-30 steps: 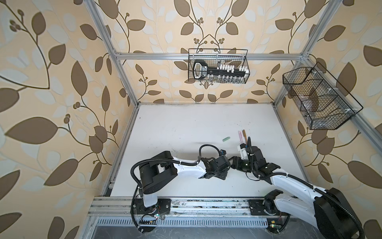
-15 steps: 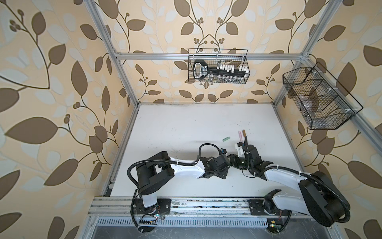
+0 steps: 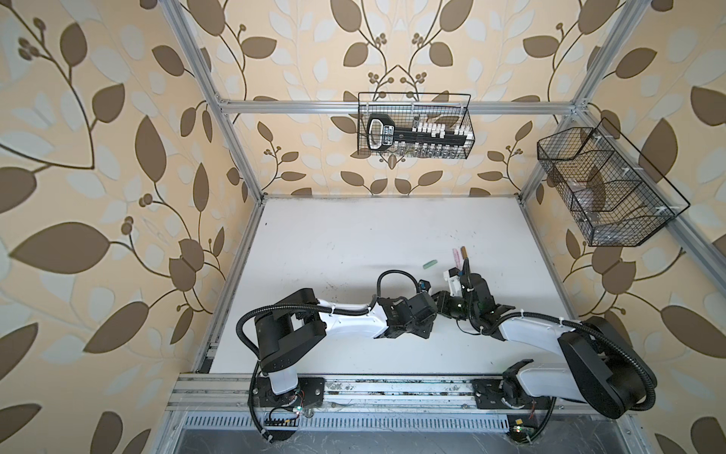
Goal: Insert the pens into the pen caps
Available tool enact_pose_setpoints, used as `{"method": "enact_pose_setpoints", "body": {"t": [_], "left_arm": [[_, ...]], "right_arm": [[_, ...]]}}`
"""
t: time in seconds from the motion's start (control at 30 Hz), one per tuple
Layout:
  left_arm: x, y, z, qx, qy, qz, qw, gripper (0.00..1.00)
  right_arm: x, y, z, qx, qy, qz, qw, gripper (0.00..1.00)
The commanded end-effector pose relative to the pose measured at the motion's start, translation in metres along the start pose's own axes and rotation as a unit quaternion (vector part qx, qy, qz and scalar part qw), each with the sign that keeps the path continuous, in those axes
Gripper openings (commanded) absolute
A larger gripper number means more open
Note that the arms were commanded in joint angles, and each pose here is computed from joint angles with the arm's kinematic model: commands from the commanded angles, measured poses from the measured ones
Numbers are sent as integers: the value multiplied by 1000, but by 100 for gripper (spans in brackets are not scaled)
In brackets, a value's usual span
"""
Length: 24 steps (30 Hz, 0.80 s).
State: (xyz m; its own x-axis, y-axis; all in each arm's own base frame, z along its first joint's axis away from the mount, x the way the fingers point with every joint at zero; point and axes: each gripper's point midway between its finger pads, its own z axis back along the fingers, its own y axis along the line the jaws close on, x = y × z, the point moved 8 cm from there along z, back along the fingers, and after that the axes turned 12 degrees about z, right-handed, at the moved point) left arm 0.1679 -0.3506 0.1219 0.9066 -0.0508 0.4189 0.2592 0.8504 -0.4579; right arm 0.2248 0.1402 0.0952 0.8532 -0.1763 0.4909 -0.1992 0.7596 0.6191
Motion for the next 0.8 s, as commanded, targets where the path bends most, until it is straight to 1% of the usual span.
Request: {"method": "enact_pose_setpoints", "body": {"t": [0.0,0.07,0.1,0.13,0.17,0.27,0.4,0.5,0.6,0.67,0.77], "left_arm": [[10,-6,15,-13,-26,-9,1000,0],[10,-5,15,-10,-25,-10,1000,0],[10,-5,16,-9,-26,-9,1000,2],[10,-4,17,-4,-27,-8,1000,12],[11,-3,18,-1,-28,-1,1000,30],[15,-2,22,-18,-23,13,999,42],[21,-2,31,-56,-35,28,997,50],[20,6,31,-64,-36,41,996,57],[21,13,27,-92,-30,61,993,57],[21,16,26,-124,-28,74,989,58],[21,11,28,-164,-25,71,984,59]], "right_arm": [[4,3,-1,16,-6,0,1000,11],[5,4,-1,17,-7,1,1000,3],[6,4,0,17,-7,2,1000,1],[5,4,0,17,-5,2,1000,0],[6,4,1,16,-5,3,1000,0],[7,6,5,16,-7,7,1000,0],[10,9,10,23,-17,6,1000,0],[13,13,15,35,-26,4,999,0],[17,18,20,48,-38,1,998,0],[19,21,22,57,-45,-1,997,0],[20,26,24,70,-54,-6,996,0]]}}
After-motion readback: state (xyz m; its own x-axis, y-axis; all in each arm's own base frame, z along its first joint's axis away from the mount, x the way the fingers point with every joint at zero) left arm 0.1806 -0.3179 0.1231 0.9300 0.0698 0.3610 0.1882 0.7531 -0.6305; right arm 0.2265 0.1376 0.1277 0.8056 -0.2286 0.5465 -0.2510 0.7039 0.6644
